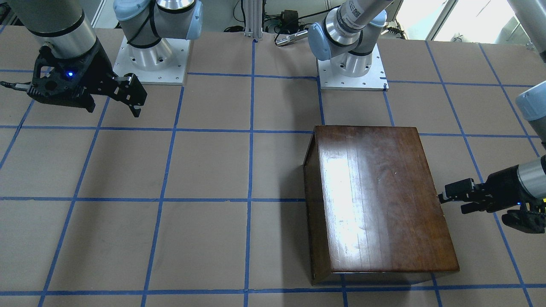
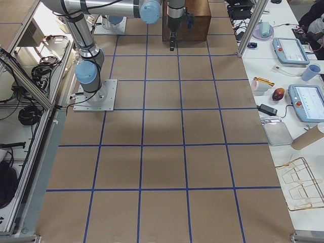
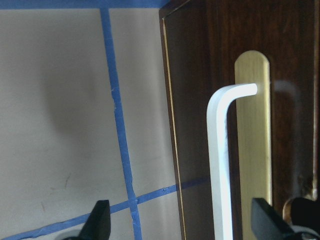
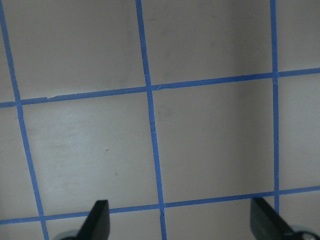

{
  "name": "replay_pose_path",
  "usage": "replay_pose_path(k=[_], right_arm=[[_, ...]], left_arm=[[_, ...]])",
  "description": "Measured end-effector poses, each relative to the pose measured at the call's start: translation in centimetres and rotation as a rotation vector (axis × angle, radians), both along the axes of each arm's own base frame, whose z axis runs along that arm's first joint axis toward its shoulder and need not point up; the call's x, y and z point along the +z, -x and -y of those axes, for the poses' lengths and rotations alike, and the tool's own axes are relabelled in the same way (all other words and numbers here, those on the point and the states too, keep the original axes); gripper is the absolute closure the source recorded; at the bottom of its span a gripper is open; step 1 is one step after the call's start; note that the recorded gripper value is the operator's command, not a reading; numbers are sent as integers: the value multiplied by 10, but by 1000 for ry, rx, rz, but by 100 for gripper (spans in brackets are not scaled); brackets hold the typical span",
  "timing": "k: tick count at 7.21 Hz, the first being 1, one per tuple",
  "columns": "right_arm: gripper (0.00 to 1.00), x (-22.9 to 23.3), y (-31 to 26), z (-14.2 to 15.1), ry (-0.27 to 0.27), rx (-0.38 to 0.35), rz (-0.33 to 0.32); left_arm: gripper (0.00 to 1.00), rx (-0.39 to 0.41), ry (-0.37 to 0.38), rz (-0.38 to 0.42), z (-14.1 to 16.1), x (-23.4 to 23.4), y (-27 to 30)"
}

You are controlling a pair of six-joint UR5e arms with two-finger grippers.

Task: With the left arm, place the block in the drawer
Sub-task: 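Hook the left gripper onto the white drawer handle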

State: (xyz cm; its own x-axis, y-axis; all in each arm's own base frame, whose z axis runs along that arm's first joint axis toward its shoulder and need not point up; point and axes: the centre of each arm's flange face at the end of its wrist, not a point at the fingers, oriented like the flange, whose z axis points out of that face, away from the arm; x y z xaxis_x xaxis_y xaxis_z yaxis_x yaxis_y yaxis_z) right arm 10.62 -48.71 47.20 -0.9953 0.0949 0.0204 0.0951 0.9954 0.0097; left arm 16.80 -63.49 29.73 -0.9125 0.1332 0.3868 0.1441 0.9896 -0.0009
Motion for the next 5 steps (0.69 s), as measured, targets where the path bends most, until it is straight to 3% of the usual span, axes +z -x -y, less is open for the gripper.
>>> replay_pose_path(k=[5], right_arm=[[0, 0, 0, 0, 0, 0, 0]], left_arm=[[0, -13, -16, -13, 3, -15, -1]])
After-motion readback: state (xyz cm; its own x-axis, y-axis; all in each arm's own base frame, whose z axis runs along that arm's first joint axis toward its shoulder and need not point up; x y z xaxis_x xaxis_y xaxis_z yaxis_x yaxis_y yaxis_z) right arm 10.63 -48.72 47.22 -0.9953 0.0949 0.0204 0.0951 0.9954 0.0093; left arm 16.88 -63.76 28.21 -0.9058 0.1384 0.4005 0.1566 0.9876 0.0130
